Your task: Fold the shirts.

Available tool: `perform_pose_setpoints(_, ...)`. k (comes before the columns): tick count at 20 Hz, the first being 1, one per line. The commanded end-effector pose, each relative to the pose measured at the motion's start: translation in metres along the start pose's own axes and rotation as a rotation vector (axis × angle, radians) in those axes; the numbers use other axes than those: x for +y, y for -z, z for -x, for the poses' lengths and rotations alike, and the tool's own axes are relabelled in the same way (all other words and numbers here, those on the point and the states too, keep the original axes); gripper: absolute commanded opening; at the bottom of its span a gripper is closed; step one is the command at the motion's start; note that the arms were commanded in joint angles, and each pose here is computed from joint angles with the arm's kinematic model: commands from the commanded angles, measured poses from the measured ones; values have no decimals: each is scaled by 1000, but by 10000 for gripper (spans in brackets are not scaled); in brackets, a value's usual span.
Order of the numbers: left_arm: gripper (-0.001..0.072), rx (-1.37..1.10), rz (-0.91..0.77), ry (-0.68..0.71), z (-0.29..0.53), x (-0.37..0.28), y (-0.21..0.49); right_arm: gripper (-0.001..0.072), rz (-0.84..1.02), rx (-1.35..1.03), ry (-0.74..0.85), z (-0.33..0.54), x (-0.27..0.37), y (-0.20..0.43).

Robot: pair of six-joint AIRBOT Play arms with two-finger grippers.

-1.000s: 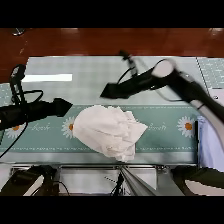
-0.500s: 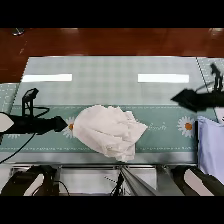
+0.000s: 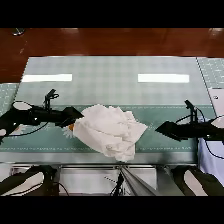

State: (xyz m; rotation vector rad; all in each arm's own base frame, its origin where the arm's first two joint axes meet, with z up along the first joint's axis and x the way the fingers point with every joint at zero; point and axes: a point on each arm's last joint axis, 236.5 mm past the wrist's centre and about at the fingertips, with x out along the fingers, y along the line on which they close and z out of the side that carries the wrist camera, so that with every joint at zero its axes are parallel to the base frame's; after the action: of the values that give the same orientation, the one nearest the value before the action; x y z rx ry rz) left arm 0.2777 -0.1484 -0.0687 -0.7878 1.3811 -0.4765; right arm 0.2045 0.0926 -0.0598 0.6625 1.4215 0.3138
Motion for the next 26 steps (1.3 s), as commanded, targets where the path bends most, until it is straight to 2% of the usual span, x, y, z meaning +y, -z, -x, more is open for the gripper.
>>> perform_pose_setpoints(1,438,11,21,66,-16,-2,-17,620,31,75,2,-16,12,20)
perform_pose_setpoints(2,68,14,20,68,-16,-2,-19,620,36,106,3,-21,16,27)
perform_pose_setpoints(3,24,9,11,68,-15,-3,-22,620,40,137,-2,-28,21,33)
perform_pose_setpoints(6,24,-8,-25,74,-11,-10,-32,620,55,114,-46,-48,43,27)
perform_pose_setpoints(11,24,-12,-32,76,-10,-12,-34,616,-37,16,-83,-79,58,-5)
perform_pose_setpoints(13,24,-4,-33,81,-10,-13,-32,511,-36,51,-72,-89,60,-7)
perform_pose_setpoints(14,24,-1,-34,83,-10,-14,-31,354,-32,62,-72,-92,62,-12)
perform_pose_setpoints(15,24,3,-37,85,-10,-16,-30,70,5,61,-81,-93,67,-19)
perform_pose_setpoints(16,24,10,-40,88,-11,-17,-28,28,50,46,-97,-90,76,-30)
perform_pose_setpoints(19,23,-23,-37,174,-1,-45,-38,27,230,-16,-153,-50,129,-76)
perform_pose_setpoints(21,24,-120,-101,264,29,-90,-67,27,367,-123,-130,9,170,-125)
perform_pose_setpoints(24,23,-367,-346,406,123,-204,-113,27,573,-470,-35,154,249,-198)
perform_pose_setpoints(26,23,-514,-519,440,198,-280,-119,27,709,-716,16,261,300,-202)
